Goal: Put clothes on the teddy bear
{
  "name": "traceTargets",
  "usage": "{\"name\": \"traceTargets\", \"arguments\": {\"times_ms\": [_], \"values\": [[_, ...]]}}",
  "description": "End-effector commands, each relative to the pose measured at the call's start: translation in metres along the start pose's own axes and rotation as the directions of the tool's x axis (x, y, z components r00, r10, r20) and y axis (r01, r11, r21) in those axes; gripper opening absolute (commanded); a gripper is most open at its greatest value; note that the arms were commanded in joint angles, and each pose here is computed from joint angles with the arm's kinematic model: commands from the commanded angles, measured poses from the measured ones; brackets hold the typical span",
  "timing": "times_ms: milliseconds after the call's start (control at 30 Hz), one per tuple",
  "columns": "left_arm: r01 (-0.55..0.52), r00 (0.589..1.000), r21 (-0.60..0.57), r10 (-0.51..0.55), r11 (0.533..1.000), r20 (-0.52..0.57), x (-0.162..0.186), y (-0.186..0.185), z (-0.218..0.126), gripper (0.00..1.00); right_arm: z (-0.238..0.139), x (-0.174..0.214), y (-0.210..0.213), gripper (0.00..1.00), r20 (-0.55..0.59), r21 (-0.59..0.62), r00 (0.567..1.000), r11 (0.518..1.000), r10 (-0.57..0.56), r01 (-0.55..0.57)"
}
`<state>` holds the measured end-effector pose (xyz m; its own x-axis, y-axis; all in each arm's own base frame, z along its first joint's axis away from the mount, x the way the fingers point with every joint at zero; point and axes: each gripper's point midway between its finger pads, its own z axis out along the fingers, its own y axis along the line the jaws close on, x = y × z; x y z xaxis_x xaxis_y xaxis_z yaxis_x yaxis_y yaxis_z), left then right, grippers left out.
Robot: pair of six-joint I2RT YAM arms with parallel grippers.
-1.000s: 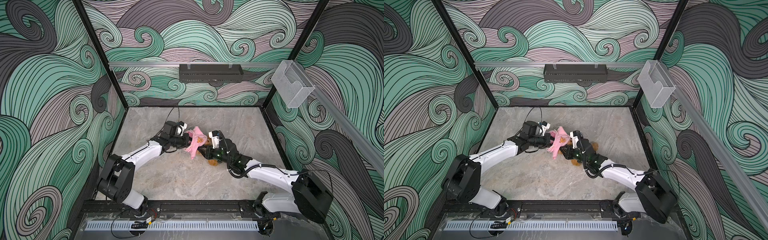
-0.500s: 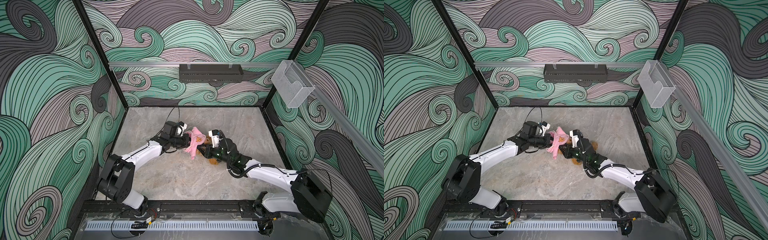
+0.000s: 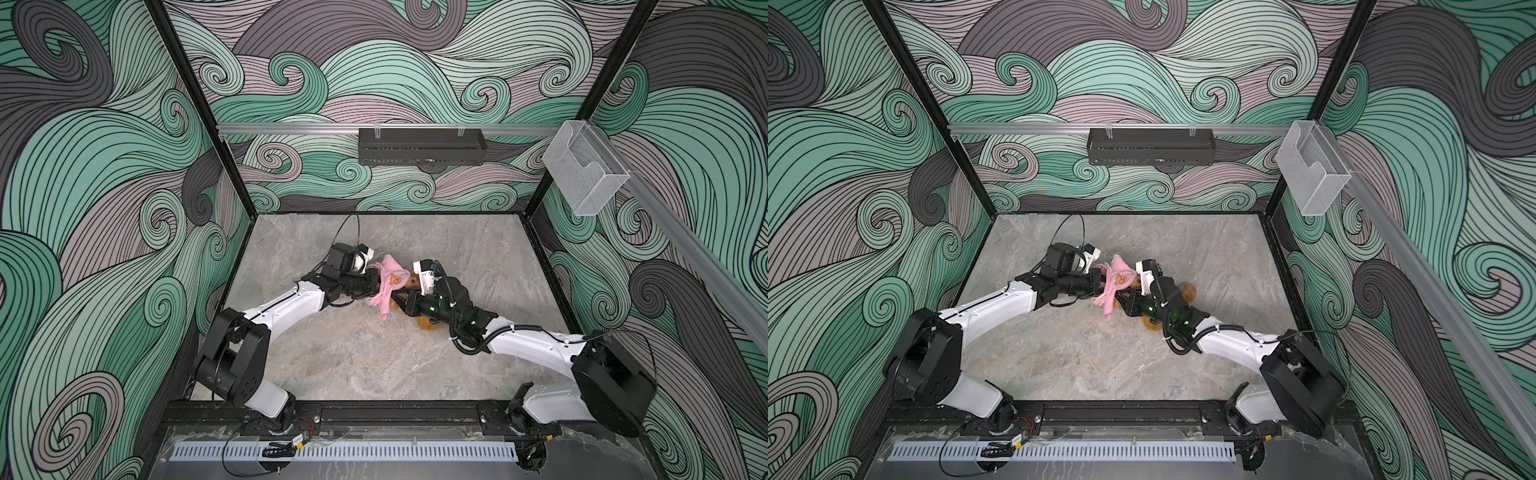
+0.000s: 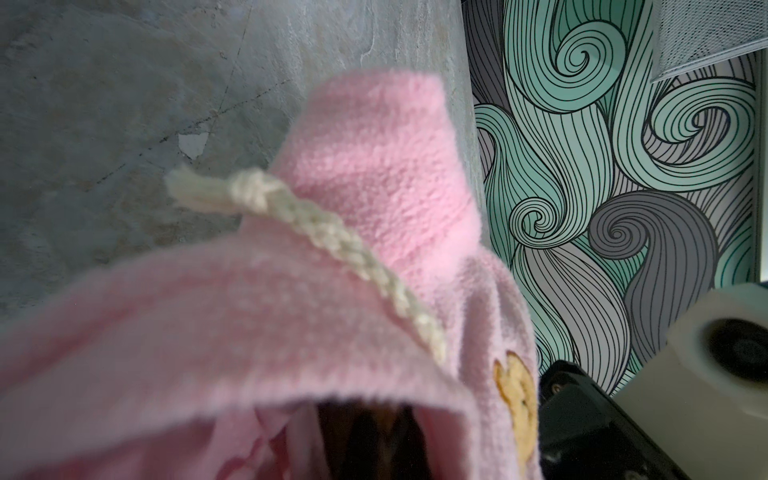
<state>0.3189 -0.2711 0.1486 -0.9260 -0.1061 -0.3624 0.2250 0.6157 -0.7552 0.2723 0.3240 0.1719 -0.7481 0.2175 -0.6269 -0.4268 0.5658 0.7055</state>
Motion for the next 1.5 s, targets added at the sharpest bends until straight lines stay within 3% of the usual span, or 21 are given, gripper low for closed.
{"name": "traceTargets", "arguments": {"times_ms": [0,200,367,667,1000,1067,1200,1367,1467], "values": [[-0.031,0.998,0.037,0.033,0.999,-0.058,0.009,-0.015,0.006,0.00,0.002,-0.024,0.033,0.20,0.070,-0.105,0.998,0.994,0.000,0.007],[-0.031,0.998,0.023,0.033,0.999,-0.062,0.010,-0.012,0.007,0.00,0.004,-0.024,0.033,0.08,0.075,-0.108,0.997,0.994,0.020,-0.012],[-0.017,1.000,-0.020,0.017,1.000,-0.024,0.004,-0.007,0.002,0.00,-0.005,-0.014,0.009,0.00,0.059,0.009,0.997,0.999,0.053,-0.054],[0.098,0.988,-0.084,-0.087,0.992,0.127,-0.020,0.016,-0.018,0.00,-0.034,0.029,-0.022,0.01,-0.057,0.121,0.994,0.989,0.088,-0.081],[0.160,0.972,-0.112,-0.136,0.981,0.192,-0.029,0.033,-0.030,0.00,-0.056,0.057,-0.041,0.01,-0.164,0.204,0.983,0.978,0.086,-0.051],[0.162,0.972,-0.106,-0.139,0.981,0.191,-0.031,0.034,-0.032,0.00,-0.062,0.061,-0.052,0.01,-0.173,0.263,0.981,0.964,0.088,-0.040],[0.135,0.982,-0.033,-0.130,0.990,0.137,-0.031,0.021,-0.031,0.00,-0.080,0.064,-0.097,0.00,-0.164,0.473,0.979,0.880,0.124,-0.032],[0.113,0.994,0.132,-0.113,0.985,-0.006,-0.020,-0.003,-0.027,0.00,-0.094,0.040,-0.134,0.00,-0.077,0.592,0.992,0.805,0.102,-0.037],[0.061,0.997,0.172,-0.053,0.983,-0.052,-0.014,-0.005,-0.027,0.00,-0.093,0.021,-0.142,0.00,-0.020,0.595,0.996,0.801,0.087,-0.058]]}}
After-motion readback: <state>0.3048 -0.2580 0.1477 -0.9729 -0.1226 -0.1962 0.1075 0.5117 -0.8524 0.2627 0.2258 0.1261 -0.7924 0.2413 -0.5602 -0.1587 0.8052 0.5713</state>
